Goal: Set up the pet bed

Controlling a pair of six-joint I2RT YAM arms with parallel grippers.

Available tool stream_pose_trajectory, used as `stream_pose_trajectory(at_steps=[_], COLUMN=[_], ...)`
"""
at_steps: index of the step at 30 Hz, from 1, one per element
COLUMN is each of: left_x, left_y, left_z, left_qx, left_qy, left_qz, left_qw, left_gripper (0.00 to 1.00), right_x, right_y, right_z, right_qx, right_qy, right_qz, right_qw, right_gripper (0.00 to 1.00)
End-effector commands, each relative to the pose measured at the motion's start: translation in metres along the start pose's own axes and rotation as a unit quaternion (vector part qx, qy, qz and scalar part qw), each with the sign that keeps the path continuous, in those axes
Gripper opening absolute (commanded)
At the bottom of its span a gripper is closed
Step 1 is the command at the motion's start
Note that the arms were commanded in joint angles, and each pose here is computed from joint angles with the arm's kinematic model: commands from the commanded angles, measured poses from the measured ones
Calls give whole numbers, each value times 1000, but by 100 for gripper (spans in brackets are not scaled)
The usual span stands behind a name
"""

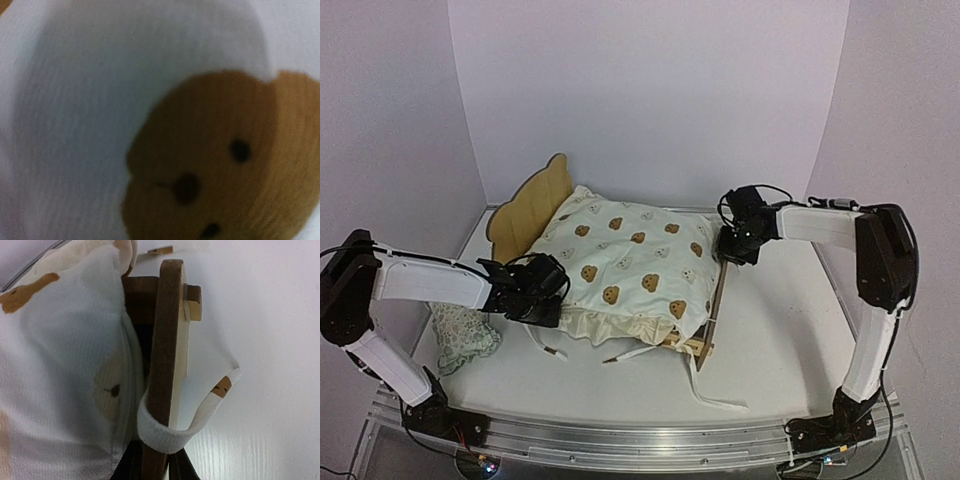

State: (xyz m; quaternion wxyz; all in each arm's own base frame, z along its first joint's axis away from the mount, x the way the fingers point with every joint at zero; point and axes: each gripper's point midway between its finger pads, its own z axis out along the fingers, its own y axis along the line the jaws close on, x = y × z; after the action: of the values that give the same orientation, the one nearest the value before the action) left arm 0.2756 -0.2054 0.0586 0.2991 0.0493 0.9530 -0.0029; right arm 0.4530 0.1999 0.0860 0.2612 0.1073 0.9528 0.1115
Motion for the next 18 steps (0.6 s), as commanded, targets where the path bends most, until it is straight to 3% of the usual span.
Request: stream_pose_trajectory(at_steps=[1, 4, 6, 8, 11, 18], left_x=[-54, -60, -59, -55, -46, -30], left_y=[8, 14, 17, 19, 21, 30], left_z=[9, 15, 17, 18, 18, 11], left_qx=[-11, -19, -24, -25, -19, -21], left_qy=[-89, -92, -91, -87, -76, -52], left_qz=[-22, -22, -19, -20, -23, -29], left_qw=[996, 995, 995, 996, 997, 998], left_gripper=[32, 31, 31, 31, 31, 31], right_x=[120, 143, 132, 113, 82, -8], right_y=[35, 36, 24, 6, -7, -18], right_z=[-44, -66, -79, -91, -107, -118], right_qx=[-77, -102, -83, -48, -50, -25], right_qy=[132, 146, 119, 89, 64, -16], right_qz=[-83, -93, -114, -122, -106, -103], right_qw=[985, 980, 983, 987, 991, 994], right_gripper=[12, 31, 54, 68, 73, 72])
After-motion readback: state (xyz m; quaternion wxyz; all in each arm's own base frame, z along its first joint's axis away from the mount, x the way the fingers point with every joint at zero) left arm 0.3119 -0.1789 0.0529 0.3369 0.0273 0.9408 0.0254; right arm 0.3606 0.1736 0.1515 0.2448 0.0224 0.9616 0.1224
